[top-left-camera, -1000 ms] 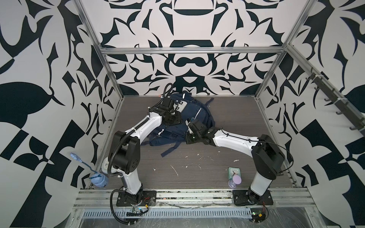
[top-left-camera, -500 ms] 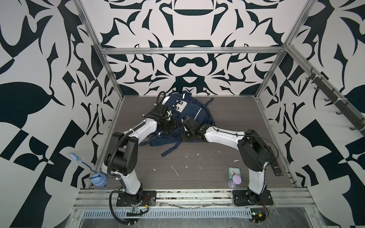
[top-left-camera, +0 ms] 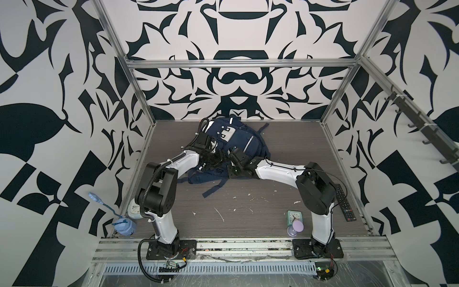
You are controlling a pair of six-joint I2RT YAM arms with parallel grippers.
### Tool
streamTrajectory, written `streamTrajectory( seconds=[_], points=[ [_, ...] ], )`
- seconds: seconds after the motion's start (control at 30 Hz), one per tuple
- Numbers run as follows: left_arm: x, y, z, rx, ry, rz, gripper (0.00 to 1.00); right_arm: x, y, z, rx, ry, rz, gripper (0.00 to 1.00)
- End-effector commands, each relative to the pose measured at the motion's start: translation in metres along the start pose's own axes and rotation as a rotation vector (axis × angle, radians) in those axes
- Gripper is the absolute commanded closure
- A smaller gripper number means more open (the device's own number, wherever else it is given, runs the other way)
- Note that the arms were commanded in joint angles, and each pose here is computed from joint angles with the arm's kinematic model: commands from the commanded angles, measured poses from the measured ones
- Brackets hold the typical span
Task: Pack books, pencil case, and school supplies into a backpack
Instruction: Zip the student bag at the top-center of the table.
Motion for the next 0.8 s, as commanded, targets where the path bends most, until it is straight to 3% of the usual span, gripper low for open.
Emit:
streamTrajectory(
  seconds=[0.0,0.23,0.4,0.53,0.63,0.77],
  points=[
    [-0.002,0.007,-0.007,-0.008,0.021,0.028,0.40,0.011,0.002,-0.002,-0.019,-0.050,0.018,0.78],
    [0.000,0.007,-0.010,-0.011,0.024,0.035,0.40,0.012,0.003,-0.011,-0.020,-0.050,0.022,0.79],
    [0.000,0.009,-0.012,-0.005,0.026,0.043,0.42,0.014,0.003,-0.004,-0.026,-0.057,0.035,0.92],
    [0.001,0.010,-0.014,-0.002,0.022,0.050,0.47,0.014,0.003,0.009,-0.020,-0.056,0.041,1.00],
    [0.002,0.010,-0.015,-0.005,0.023,0.054,0.51,0.014,0.006,0.019,0.022,-0.042,0.044,1.00],
    [0.004,0.009,-0.014,-0.001,0.011,0.051,0.66,0.012,0.008,0.030,0.057,-0.031,0.047,1.00]
  ],
)
Point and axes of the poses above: each gripper's point midway between its finger pads, its own z axis back along the fingers, its own y axis along the line the jaws close on, x = y × z, the point moved 9 cm from there along z, back along the fingers, and after that the axes turned 2 degrees about z, right-handed, at the moved point
